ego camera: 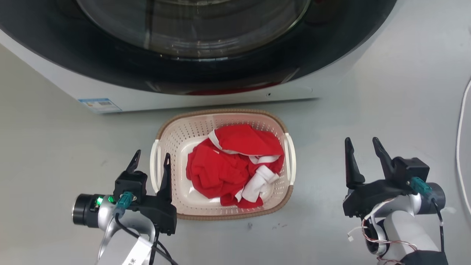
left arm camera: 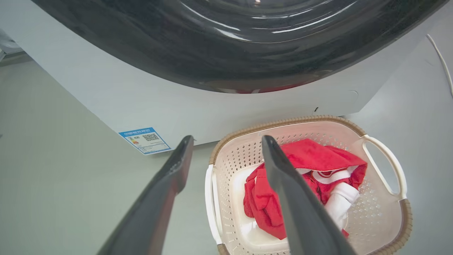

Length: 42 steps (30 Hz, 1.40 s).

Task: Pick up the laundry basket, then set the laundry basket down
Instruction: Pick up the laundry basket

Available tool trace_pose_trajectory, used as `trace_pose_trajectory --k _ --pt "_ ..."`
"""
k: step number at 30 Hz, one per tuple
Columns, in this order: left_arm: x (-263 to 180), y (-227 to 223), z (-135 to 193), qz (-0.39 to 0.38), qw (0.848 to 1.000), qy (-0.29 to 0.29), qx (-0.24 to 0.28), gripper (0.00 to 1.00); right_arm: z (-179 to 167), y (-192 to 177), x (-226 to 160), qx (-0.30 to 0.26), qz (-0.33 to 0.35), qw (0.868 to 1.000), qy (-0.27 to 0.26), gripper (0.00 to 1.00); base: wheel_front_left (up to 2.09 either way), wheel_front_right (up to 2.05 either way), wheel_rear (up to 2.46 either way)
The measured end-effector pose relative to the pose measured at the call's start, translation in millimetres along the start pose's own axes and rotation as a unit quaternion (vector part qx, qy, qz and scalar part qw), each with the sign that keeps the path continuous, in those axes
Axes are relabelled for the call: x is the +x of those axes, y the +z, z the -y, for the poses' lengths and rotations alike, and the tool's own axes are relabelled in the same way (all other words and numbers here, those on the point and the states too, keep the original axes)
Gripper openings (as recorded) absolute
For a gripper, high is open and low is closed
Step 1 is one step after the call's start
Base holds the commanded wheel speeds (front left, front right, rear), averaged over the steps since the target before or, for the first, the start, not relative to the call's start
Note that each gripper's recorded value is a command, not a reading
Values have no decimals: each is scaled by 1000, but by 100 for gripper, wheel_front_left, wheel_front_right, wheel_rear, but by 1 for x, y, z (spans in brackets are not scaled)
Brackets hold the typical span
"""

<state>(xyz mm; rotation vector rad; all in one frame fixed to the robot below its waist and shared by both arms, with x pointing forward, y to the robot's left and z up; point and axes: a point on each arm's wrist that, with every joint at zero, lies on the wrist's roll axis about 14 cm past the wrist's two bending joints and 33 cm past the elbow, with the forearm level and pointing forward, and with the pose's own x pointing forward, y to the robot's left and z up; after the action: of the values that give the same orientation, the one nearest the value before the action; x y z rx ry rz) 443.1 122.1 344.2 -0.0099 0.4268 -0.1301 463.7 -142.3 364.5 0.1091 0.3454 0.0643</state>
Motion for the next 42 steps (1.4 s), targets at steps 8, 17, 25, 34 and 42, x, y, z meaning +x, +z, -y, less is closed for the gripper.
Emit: trace_pose_trajectory --k 8,17,25,34,42 --pt "27 -44 -3 -71 997 0 -3 100 -11 -47 29 3 -66 998 19 100 0 0 0" --pt "62 -78 -8 -116 993 4 -9 100 -20 -89 60 0 -113 993 41 100 0 0 0" --pt "93 -113 -13 -146 989 12 -13 100 -33 -122 95 -7 -133 989 69 100 0 0 0" --pt "99 -146 -31 -167 985 46 -21 100 -39 -157 104 -10 -155 984 84 100 0 0 0" --pt "97 -165 -38 -192 979 58 -23 100 -53 -176 101 -9 -177 978 108 100 0 0 0"
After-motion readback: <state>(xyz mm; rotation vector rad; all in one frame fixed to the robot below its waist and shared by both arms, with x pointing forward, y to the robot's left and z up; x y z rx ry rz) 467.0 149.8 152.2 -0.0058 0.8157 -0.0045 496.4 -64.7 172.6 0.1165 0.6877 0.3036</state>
